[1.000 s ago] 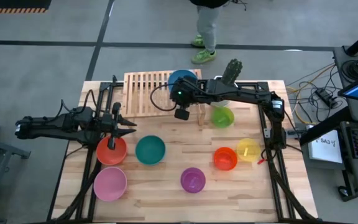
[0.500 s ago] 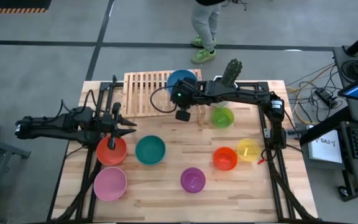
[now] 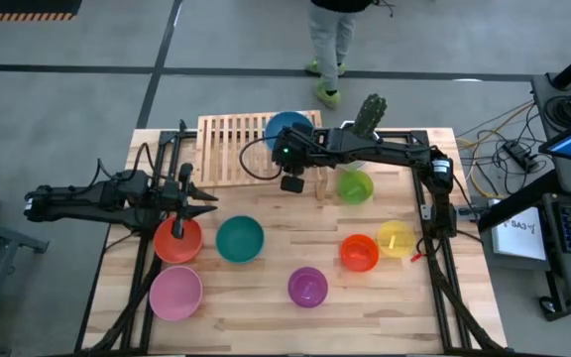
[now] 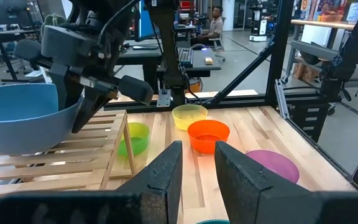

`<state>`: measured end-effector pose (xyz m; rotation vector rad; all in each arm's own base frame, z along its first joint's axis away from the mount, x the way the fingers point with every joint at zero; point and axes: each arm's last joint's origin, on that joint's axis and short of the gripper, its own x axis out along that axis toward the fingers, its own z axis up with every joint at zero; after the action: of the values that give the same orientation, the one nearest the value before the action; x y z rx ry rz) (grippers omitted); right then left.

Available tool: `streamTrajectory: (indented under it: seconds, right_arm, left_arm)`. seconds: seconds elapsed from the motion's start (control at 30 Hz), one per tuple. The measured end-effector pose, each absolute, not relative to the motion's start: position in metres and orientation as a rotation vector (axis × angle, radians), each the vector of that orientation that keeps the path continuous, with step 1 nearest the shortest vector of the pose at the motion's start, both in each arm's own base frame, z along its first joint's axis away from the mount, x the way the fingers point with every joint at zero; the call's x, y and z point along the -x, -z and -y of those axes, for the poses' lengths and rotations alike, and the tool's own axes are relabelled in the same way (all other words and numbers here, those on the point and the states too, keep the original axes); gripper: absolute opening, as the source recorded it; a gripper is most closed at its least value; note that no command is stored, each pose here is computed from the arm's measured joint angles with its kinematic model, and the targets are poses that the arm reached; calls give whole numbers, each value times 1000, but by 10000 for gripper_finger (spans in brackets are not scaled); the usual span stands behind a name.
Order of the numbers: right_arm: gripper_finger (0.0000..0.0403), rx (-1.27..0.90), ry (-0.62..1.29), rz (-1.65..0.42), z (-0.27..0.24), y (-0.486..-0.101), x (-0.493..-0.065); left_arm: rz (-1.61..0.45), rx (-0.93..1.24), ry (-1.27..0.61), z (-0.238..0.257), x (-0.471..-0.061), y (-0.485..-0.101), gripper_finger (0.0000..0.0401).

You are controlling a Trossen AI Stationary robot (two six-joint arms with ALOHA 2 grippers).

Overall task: Place and stack bowls onto a shelf
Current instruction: Put the blue bowl on the shelf, then stack the green bowl on top of the blue bowl on the shelf

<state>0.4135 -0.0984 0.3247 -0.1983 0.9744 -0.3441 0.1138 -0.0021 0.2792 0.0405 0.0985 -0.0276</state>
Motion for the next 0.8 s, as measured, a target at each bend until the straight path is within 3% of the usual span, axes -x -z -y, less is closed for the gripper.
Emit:
streamTrajectory:
  seconds: [0.5, 0.8]
  right_arm:
    - [80, 215, 355, -913, 99, -345, -414]
    - [79, 203, 355, -788, 84, -384, -413]
  left_arm:
    - [-99, -41, 28, 2, -114, -279, 77]
    - [-111, -22, 27, 2, -116, -278, 77]
